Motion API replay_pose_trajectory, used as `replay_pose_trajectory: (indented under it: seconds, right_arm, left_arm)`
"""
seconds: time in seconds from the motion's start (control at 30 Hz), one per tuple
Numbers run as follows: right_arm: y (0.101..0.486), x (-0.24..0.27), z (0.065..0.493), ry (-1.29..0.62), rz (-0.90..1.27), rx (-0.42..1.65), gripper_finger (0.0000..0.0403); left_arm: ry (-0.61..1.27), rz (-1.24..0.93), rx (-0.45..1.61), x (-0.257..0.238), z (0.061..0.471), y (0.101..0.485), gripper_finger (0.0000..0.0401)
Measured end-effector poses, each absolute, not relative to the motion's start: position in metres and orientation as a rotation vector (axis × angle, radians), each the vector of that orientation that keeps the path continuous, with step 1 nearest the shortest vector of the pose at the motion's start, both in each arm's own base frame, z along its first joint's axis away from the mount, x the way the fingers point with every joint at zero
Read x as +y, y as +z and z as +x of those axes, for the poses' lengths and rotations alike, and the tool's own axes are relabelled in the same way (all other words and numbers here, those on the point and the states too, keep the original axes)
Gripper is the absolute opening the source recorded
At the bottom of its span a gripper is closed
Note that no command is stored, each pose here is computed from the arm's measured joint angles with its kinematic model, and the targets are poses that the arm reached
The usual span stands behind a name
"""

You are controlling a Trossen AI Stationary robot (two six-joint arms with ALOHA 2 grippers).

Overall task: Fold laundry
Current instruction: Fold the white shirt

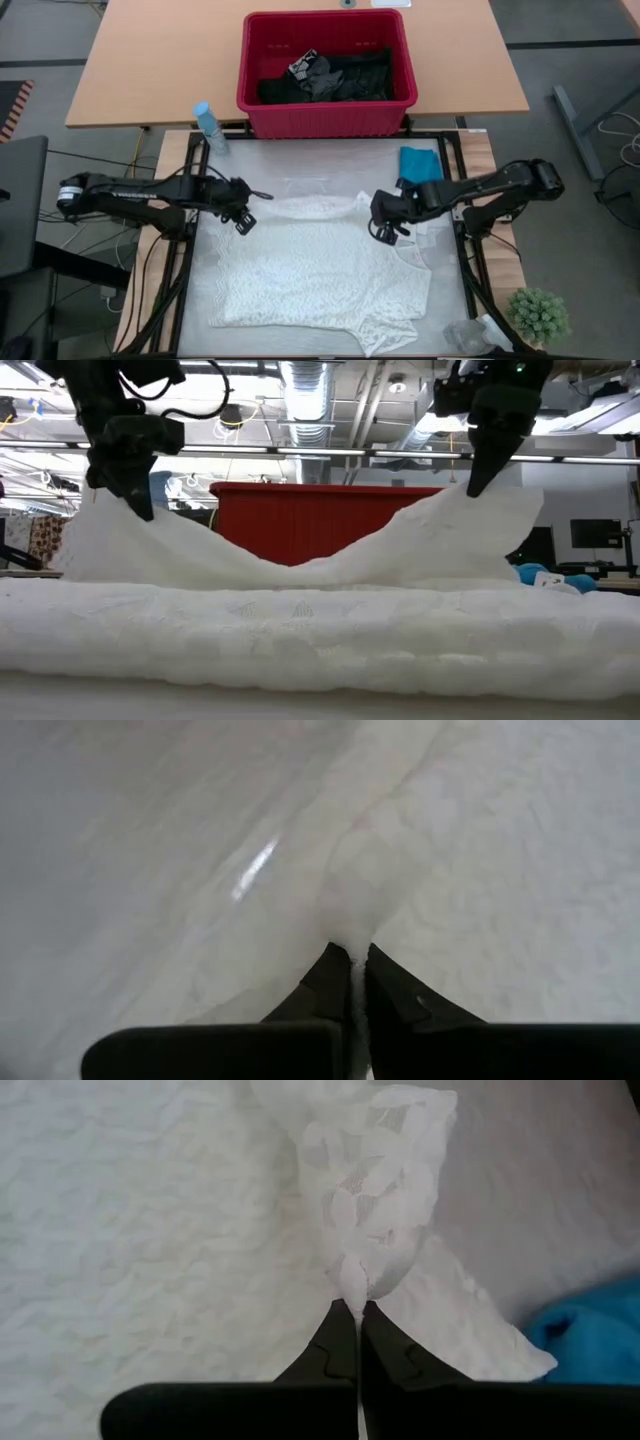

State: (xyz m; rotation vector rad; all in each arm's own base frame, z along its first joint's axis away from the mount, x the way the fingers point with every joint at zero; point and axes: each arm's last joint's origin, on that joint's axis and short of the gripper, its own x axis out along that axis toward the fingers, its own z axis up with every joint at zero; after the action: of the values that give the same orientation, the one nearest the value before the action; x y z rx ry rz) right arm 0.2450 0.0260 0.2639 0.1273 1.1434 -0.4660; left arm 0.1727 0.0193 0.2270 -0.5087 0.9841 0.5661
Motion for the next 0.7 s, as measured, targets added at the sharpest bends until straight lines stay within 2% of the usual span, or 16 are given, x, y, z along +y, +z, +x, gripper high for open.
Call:
replay_pose_trajectory:
  seconds: [0.43, 0.7]
  right_arm:
    - [0.262, 0.061, 0.232, -0.455, 0.165, 1.172, 0.0018]
    - [0.25, 0.074, 0.228, -0.446, 0.191, 1.163, 0.0018]
  left_arm:
    - [0.54, -0.513, 1.032, -0.007, 0.168, 0.224, 0.0]
    - [0.561, -0.549, 1.043, -0.01, 0.164, 0.205, 0.0]
